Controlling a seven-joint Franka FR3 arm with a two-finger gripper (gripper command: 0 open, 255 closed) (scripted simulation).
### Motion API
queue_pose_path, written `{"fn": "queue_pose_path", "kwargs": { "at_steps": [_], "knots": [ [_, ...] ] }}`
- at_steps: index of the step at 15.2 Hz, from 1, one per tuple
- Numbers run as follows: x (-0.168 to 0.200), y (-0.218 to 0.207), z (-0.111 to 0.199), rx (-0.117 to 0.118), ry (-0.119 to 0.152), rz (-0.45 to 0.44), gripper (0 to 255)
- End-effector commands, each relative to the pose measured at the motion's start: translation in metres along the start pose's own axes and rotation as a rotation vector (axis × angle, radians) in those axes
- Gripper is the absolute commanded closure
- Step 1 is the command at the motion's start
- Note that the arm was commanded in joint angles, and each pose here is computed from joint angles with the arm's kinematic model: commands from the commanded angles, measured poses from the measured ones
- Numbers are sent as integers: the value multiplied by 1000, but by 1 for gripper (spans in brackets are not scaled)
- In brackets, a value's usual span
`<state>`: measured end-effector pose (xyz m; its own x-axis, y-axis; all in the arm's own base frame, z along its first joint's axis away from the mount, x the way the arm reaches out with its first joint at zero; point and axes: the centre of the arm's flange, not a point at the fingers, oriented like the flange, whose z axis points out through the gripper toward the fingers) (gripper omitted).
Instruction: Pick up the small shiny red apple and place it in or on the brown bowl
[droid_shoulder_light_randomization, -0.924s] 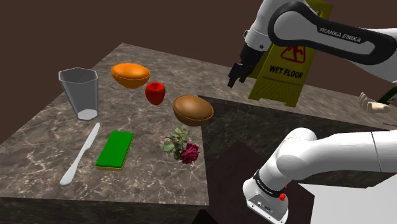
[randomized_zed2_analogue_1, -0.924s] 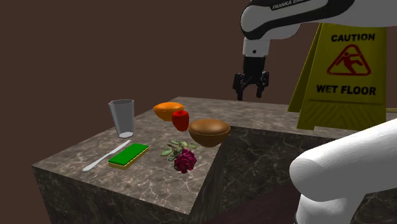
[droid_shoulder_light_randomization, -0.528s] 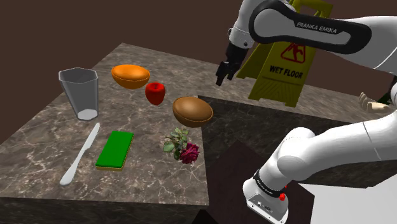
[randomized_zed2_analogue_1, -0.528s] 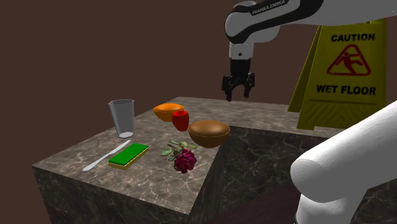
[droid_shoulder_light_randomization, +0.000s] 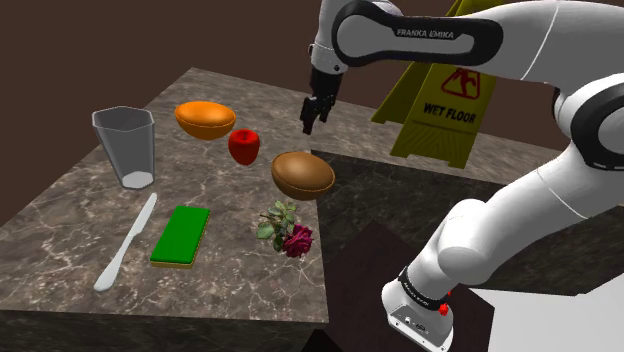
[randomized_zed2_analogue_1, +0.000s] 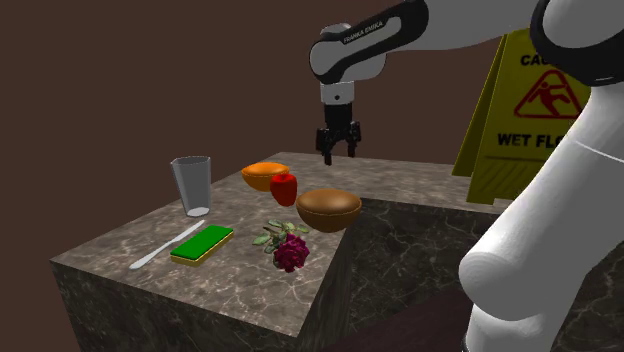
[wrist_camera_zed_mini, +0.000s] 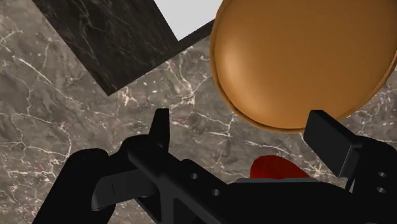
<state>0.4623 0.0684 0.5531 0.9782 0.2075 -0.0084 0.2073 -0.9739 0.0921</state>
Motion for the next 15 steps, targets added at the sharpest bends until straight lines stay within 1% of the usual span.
{"fn": "queue_pose_path", "kwargs": {
  "at_steps": [1,12,15],
  "knots": [
    [26,-17,10,-8,-12,-46,0],
    [147,-105,57,-52,-83,-287,0],
    [146,-104,73,-52,-83,-287,0]
  ]
}}
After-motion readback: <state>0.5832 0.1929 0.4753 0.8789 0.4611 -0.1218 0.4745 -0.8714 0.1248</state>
